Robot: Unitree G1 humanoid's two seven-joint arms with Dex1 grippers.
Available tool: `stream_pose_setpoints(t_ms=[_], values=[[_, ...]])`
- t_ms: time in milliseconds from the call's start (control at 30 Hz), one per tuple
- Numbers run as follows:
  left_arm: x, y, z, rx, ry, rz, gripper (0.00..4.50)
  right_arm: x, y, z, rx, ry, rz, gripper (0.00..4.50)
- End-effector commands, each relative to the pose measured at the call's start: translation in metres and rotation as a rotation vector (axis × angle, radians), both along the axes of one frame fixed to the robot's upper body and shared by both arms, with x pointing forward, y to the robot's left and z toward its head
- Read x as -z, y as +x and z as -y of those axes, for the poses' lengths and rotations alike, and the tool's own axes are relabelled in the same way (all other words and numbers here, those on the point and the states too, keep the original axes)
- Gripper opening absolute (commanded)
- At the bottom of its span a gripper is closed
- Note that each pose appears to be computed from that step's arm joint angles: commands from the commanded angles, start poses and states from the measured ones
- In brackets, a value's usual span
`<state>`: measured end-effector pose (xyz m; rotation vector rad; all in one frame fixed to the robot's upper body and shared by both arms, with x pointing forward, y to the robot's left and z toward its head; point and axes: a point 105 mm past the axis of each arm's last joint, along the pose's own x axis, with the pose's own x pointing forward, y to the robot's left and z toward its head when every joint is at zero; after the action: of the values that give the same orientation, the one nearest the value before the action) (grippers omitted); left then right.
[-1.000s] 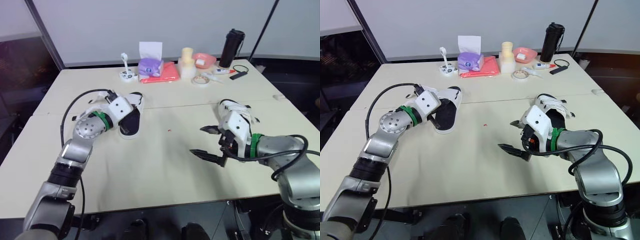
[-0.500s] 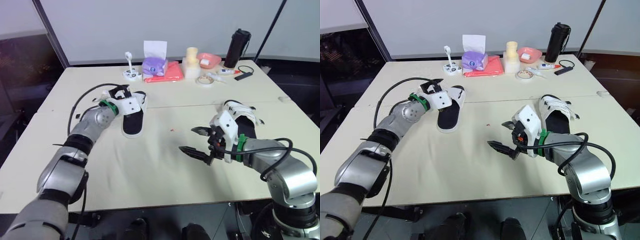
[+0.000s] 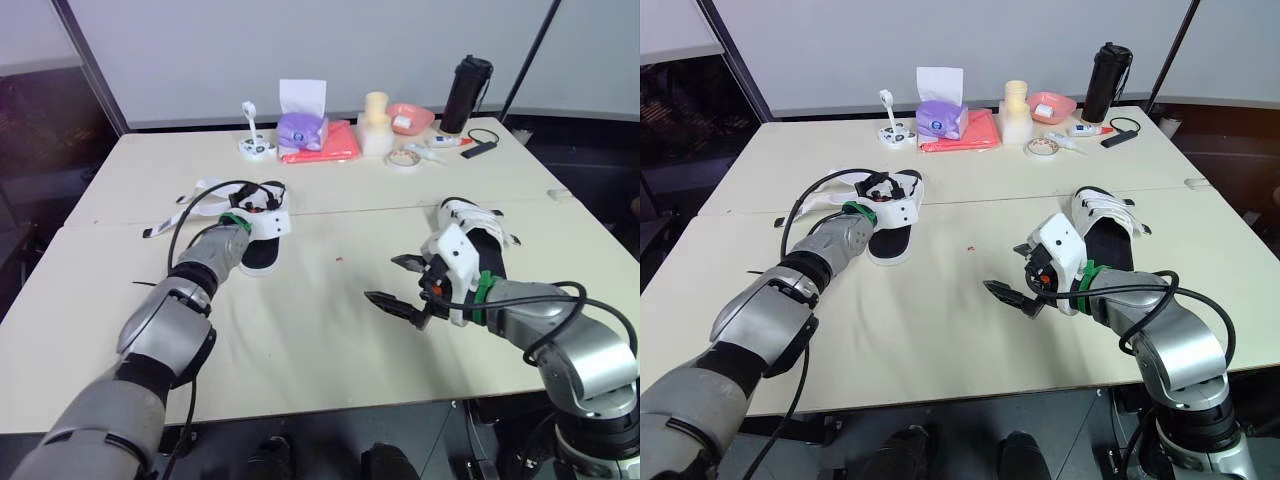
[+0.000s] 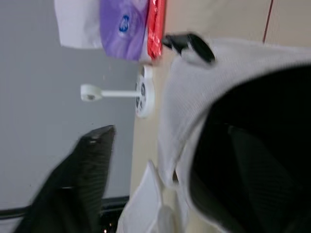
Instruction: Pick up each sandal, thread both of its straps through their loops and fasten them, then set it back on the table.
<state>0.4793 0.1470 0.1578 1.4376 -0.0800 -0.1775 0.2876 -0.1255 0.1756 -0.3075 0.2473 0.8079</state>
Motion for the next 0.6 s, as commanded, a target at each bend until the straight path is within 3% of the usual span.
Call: stream_pose_setpoints(t_ms=[33,167,367,500,600], values=[[-0.016,0.004,-0.003,-0.029,-0.013,0.038,2.15,-0.010,-0.002,0.000,-0.006,-0.005,0.050,4.50],[-0.013,0.003,-0.008,-0.045,-0.023,0.032,0.09,-0.009,-0.001,0.002,0.007,-0.010,0.050,4.50],[-0.021,0.002,0.003,0.019,-0.082,0.059,0.03,-0.009,0.000,0.002,0.011,-0.010,0.052,4.50],[-0.045,-0.006,0.037,0.239,-0.153,0.115,0.03,-0.010,0.001,0.003,0.014,-0.014,0.059,4.50],[-0.056,-0.024,0.062,0.479,-0.146,0.107,0.03,-0.014,0.003,0.010,0.026,-0.024,0.069,4.50]])
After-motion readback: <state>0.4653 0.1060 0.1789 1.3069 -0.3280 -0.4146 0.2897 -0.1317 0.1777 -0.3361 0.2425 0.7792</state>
